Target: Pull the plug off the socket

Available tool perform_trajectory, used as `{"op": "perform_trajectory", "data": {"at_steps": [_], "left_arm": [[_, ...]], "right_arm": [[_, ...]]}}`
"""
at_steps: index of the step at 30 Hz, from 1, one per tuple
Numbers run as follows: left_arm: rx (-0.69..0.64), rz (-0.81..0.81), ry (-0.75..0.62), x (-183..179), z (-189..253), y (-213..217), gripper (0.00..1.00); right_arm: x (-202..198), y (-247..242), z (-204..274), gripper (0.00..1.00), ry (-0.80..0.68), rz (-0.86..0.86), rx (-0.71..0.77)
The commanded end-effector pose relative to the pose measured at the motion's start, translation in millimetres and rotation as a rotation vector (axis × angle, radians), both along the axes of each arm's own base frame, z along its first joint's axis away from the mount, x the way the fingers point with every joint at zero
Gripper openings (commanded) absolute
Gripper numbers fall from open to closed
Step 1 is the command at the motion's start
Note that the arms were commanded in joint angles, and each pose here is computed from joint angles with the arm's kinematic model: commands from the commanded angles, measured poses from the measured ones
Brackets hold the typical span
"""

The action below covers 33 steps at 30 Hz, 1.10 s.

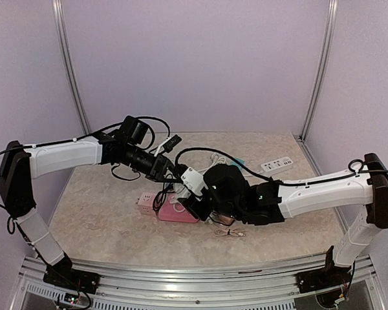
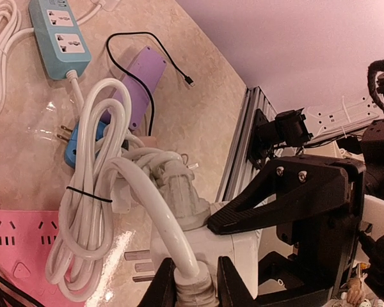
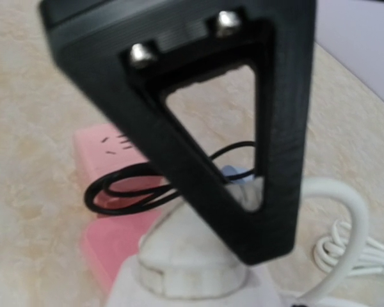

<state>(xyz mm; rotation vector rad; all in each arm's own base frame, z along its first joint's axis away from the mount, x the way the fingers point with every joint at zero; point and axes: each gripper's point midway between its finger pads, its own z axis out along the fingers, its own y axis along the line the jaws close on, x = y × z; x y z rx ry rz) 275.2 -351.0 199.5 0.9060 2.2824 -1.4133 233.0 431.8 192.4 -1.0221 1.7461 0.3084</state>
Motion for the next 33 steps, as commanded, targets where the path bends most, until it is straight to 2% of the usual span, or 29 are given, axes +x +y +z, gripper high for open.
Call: {"op": "perform_trajectory", "data": {"at_steps": [1,7,13,20,27,33], "left_arm": [[-0.023,-0.012,-0.026,1.0,16.7,3.7,0.00],[-0.024,-0.013,-0.022,1.9,16.9,4.7,0.00],[-0.026,-0.015,-0.021,1.7,16.8,4.5,0.00],[-0.027,-0.024,-0.020,-1.1,16.5,2.4,0.00],[-0.029,-0.025,-0.025,-2.0,18.5,2.2,0.00],[-0.027,-0.025,-0.023,-1.8,17.5,2.1,0.00]], "right_arm": [[-14.8,-1.7,41.8,0.00,-0.105,0.106,0.071],[-32.3,6.8,39.4,0.00,-0.104,0.209,0.028],[-37.1,11.4,35.0,0.00,-0.092,0.237,0.001],[-5.3,8.0,14.8,0.00,-0.066,0.049,-0.101],[30.8,-15.9,14.3,0.00,-0.023,-0.133,-0.081],[32.0,-19.1,16.1,0.00,-0.011,-0.114,-0.057]]}}
